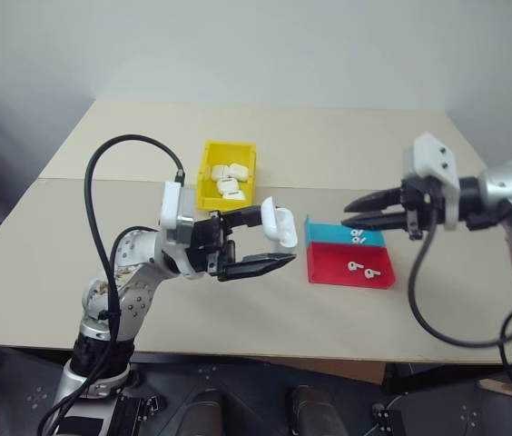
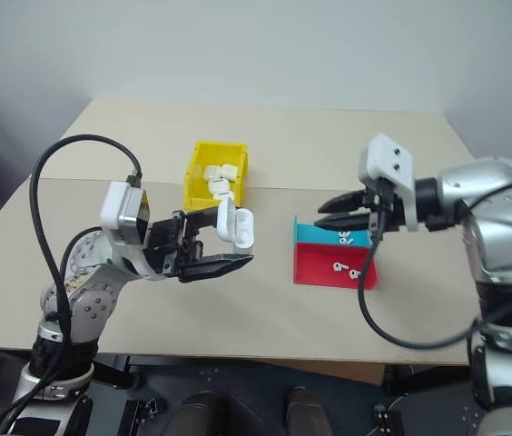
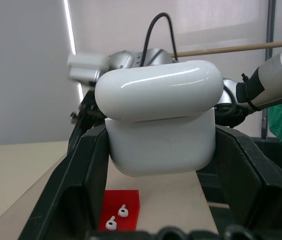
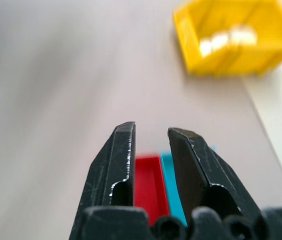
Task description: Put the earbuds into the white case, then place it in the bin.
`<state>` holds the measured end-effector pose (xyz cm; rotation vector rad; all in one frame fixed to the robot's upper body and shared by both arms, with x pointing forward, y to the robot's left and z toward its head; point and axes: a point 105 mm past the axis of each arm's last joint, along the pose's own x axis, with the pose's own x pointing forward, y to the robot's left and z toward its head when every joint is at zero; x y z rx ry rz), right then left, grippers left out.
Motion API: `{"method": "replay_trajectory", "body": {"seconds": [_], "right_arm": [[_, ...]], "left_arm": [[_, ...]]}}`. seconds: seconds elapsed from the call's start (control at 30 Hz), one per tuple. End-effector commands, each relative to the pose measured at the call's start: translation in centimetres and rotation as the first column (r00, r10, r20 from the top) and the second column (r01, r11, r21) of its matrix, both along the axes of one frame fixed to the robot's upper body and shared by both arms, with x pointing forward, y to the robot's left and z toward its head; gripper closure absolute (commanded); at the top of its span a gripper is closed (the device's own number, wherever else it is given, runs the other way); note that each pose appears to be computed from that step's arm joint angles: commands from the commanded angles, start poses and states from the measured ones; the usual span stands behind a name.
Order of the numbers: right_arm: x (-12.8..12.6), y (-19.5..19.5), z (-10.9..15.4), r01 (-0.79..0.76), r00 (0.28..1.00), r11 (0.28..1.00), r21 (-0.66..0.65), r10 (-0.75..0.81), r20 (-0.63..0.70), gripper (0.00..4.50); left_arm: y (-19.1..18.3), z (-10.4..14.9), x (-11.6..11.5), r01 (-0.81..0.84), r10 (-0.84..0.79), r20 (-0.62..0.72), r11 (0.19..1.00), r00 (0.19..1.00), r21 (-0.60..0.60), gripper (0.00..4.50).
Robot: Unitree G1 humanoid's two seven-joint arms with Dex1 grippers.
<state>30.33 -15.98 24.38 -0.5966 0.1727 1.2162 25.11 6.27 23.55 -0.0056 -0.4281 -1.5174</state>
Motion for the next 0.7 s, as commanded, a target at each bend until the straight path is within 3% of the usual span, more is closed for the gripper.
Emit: {"method": "replay_trajectory", "body": {"seconds": [0.03,0.2,0.37,0.5,0.7], "right_arm": [[-0.3,-0.7,-3.1,0.038,0.999,0.982,-0.188,-0.037,0.005,3.08],[2.5,-1.6,-7.1,0.101,0.994,0.888,-0.449,-0.071,0.083,3.08],[3.8,-1.3,-8.6,0.059,0.998,0.866,-0.496,-0.039,0.051,3.08],[4.8,-1.4,-9.3,0.062,0.998,0.848,-0.526,-0.05,0.037,2.22],[5.1,-2.1,-10.3,0.044,0.999,0.822,-0.568,-0.036,0.025,2.22]], "left_arm": [[-0.1,0.9,-0.3,0.055,-0.055,0.028,0.999,0.998,0.003,1.65],[-0.1,0.9,-0.3,0.068,-0.068,0.032,0.998,0.997,0.012,1.65],[0.0,0.9,-0.5,0.051,-0.051,0.036,0.999,0.998,0.009,1.65],[0.2,0.7,-0.7,0.019,-0.019,0.037,1.0,0.999,0.007,1.65],[0.4,0.8,-0.7,0.004,-0.004,0.038,1.0,0.999,0.008,1.65]]}}
